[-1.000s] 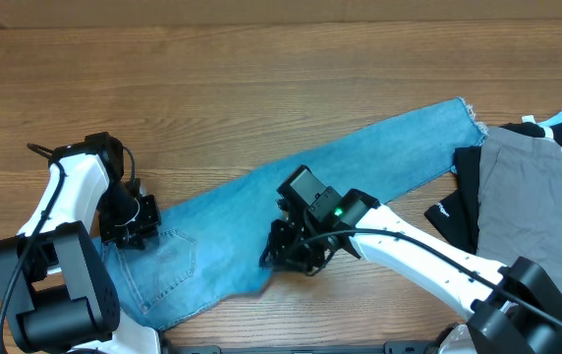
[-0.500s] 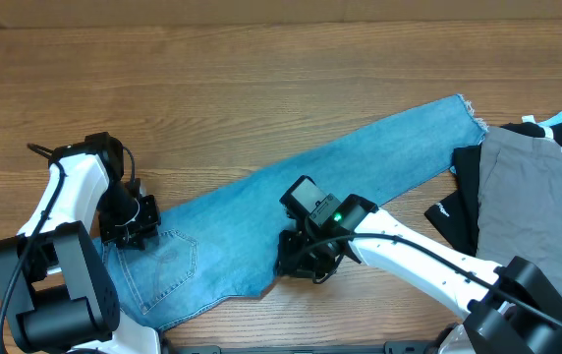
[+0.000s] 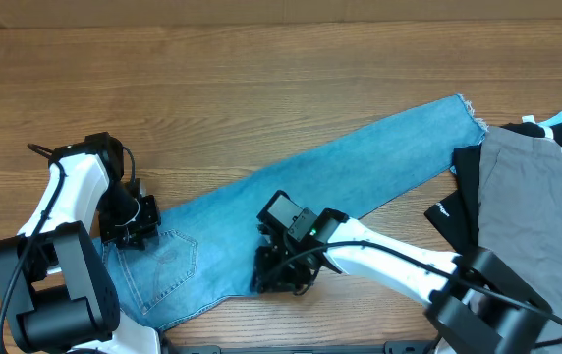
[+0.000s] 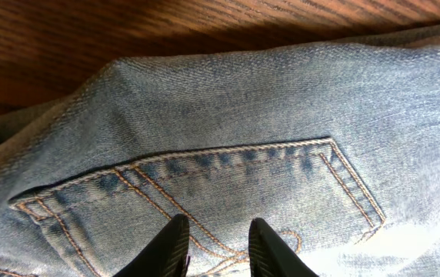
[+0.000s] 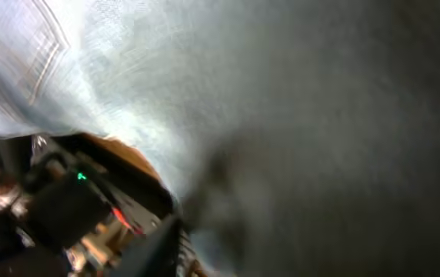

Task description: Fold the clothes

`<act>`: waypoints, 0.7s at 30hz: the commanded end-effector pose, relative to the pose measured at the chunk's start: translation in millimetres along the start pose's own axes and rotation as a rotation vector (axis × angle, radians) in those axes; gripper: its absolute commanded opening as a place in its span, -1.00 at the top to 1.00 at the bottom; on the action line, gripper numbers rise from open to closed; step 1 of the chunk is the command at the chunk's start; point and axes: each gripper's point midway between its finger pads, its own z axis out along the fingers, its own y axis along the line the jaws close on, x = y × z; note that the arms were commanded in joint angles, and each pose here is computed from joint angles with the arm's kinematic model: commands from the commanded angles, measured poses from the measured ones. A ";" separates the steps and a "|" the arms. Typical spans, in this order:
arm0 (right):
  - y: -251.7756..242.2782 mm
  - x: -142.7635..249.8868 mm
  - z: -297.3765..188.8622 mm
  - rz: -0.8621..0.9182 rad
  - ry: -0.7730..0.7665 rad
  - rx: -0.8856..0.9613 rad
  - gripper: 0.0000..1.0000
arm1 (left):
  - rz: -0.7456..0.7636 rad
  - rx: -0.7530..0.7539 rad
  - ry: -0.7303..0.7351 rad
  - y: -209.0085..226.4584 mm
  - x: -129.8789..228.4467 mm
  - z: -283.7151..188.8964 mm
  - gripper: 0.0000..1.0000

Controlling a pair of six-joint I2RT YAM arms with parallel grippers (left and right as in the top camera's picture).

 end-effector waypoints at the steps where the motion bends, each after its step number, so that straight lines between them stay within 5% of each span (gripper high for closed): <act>1: 24.4 0.6 -0.2 -0.094 0.031 -0.122 0.41 | -0.005 -0.008 0.007 -0.1 2.7 1.2 0.41; 3: 36.5 -1.9 -2.2 -0.131 0.025 -0.174 0.43 | -0.005 -0.008 0.007 -0.1 2.7 1.2 0.41; 4: 37.1 -2.5 -2.8 -0.123 0.025 -0.175 0.72 | -0.005 -0.008 0.007 -0.1 2.7 1.2 0.41; 5: 37.0 -2.2 -4.4 -0.098 0.033 -0.176 0.81 | -0.005 -0.008 0.007 -0.1 2.7 1.2 0.41; 12: 36.1 1.5 -19.3 -0.025 0.053 -0.115 0.85 | -0.004 -0.009 0.007 0.0 2.7 1.2 0.42; 16: -0.3 2.3 -25.9 0.079 0.027 0.072 0.24 | 0.016 0.008 -0.003 -3.3 -0.2 -2.8 0.43; 21: 2.6 -3.4 -38.3 0.008 -0.003 0.057 0.18 | 0.062 0.074 -0.040 -17.6 -7.4 -37.5 0.45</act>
